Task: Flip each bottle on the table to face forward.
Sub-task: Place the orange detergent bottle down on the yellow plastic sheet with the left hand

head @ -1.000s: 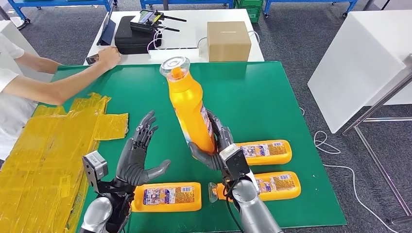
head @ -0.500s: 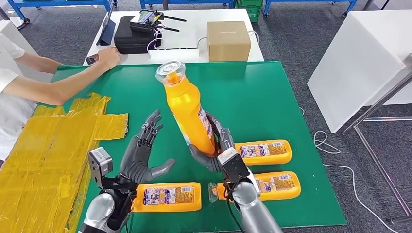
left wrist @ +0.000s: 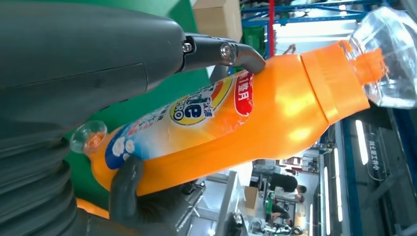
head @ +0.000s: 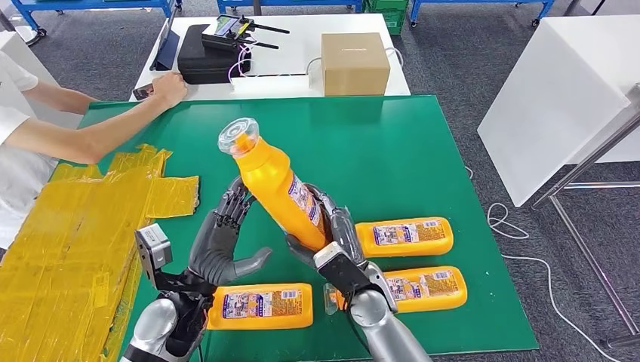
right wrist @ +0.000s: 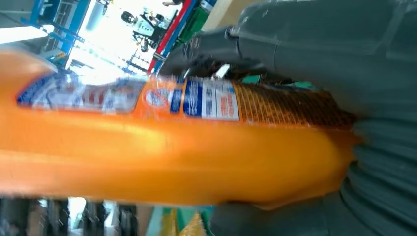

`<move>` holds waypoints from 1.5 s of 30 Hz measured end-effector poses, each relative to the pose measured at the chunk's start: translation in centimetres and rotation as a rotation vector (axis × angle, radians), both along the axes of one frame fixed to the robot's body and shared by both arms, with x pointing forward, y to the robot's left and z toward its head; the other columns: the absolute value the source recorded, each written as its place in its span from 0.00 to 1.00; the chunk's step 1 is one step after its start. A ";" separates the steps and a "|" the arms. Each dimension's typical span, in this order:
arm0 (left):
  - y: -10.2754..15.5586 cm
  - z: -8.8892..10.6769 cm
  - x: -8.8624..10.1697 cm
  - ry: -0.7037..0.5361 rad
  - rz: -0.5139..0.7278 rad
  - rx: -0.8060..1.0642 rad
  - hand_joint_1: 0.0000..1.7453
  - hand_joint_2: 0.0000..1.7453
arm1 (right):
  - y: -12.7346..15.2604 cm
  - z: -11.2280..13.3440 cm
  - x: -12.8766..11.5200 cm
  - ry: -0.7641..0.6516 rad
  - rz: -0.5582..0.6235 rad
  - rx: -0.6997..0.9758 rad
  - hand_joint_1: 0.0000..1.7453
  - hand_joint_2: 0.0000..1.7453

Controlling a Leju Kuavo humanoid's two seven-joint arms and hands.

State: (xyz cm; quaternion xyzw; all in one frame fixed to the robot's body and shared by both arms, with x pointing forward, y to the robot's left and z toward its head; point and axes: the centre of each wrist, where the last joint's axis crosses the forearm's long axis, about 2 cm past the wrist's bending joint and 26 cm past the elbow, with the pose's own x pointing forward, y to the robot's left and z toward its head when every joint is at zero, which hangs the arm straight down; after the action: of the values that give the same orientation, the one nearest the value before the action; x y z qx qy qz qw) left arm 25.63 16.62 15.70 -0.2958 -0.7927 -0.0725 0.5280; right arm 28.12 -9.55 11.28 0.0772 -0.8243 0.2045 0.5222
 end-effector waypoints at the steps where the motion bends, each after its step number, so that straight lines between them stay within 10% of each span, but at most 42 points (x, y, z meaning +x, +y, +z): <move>1: 0.0 0.0 0.0 0.004 -0.004 -0.005 0.00 1.00 | 0.1 -0.1 -0.1 -0.010 -0.003 -0.019 1.00 1.00; 26: 1.2 -1.0 -0.1 0.065 0.010 -0.105 0.00 1.00 | 4.6 0.6 -3.0 -0.168 0.278 -0.141 1.00 1.00; 27: 1.1 -1.0 -0.2 0.066 0.010 -0.113 0.08 1.00 | 4.6 0.7 -3.0 -0.172 0.283 -0.143 1.00 1.00; 31: 1.0 -1.1 -0.4 0.069 0.012 -0.135 1.00 1.00 | 4.5 0.7 -2.9 -0.180 0.291 -0.150 1.00 1.00; 45: 0.9 -0.3 -1.3 0.064 0.079 -0.313 1.00 1.00 | 5.1 1.5 -2.8 -0.196 0.310 -0.144 1.00 1.00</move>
State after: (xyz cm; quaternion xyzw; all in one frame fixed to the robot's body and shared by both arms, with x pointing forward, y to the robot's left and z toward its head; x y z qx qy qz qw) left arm 24.31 17.51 15.38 -0.3452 -0.7883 0.0824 0.5027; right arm 25.29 -4.40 12.79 0.1456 -0.8327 0.3475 0.4059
